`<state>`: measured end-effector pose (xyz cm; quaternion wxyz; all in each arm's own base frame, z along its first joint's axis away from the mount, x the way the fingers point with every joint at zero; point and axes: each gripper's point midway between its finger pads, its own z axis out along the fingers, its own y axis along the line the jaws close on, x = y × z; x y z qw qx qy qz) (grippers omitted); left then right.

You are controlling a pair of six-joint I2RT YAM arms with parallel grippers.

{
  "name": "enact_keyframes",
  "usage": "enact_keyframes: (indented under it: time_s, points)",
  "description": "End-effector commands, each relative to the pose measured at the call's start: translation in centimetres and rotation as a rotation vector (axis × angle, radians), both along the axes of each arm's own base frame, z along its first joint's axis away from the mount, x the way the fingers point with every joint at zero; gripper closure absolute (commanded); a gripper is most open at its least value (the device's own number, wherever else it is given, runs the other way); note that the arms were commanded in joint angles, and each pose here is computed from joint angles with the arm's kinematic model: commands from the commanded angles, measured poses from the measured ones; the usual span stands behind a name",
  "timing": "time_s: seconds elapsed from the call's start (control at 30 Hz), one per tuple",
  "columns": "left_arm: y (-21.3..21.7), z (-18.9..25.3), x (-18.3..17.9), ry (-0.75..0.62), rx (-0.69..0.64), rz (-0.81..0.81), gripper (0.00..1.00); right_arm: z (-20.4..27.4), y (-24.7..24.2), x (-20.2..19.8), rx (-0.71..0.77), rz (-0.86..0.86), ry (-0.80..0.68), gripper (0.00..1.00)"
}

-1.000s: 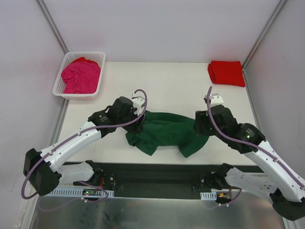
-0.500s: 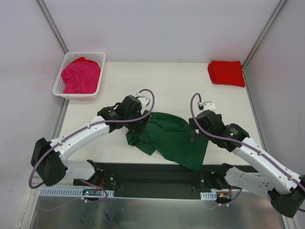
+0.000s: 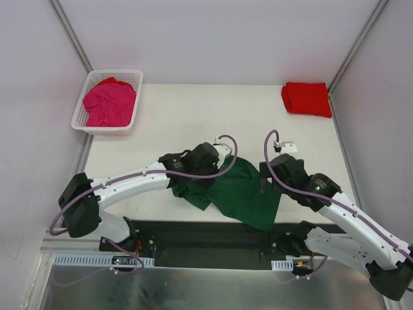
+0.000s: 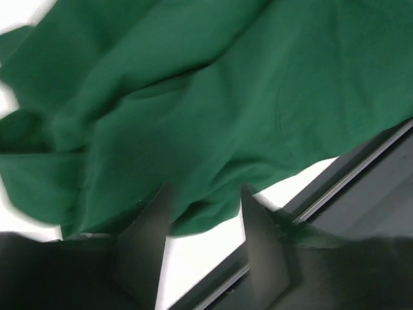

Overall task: Fold and stack the t-shirts
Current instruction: Flatten out the tshirt

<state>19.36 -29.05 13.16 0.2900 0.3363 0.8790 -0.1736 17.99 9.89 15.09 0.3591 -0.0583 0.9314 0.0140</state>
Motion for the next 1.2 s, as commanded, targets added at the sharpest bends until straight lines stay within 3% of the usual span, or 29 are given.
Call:
enact_keyframes:
  time_s: [0.0, 0.03, 0.33, 0.77, 1.17]
  points:
    - [-3.5, -1.1, -0.1, 0.037, -0.043, -0.023, 0.92, 1.0, -0.8, 0.1, 0.021, -0.050, -0.047, 0.04]
    - [-4.2, -1.3, -0.3, 0.041, -0.054, -0.032, 1.00, 1.1, -0.9, 0.0, 0.023, -0.052, -0.049, 0.04]
    - [-6.6, -4.8, -0.9, 0.096, -0.016, -0.068, 1.00, 0.7, -1.6, -0.5, 0.021, -0.066, -0.051, 0.04]
    - [-3.2, -8.5, 2.3, -0.009, 0.212, -0.007, 1.00, -0.3, -1.1, -0.3, 0.005, -0.048, -0.024, 0.04]
    - [0.7, -9.5, 6.7, 0.013, 0.262, 0.107, 1.00, -1.3, -0.7, -0.4, 0.009, -0.041, 0.003, 0.04]
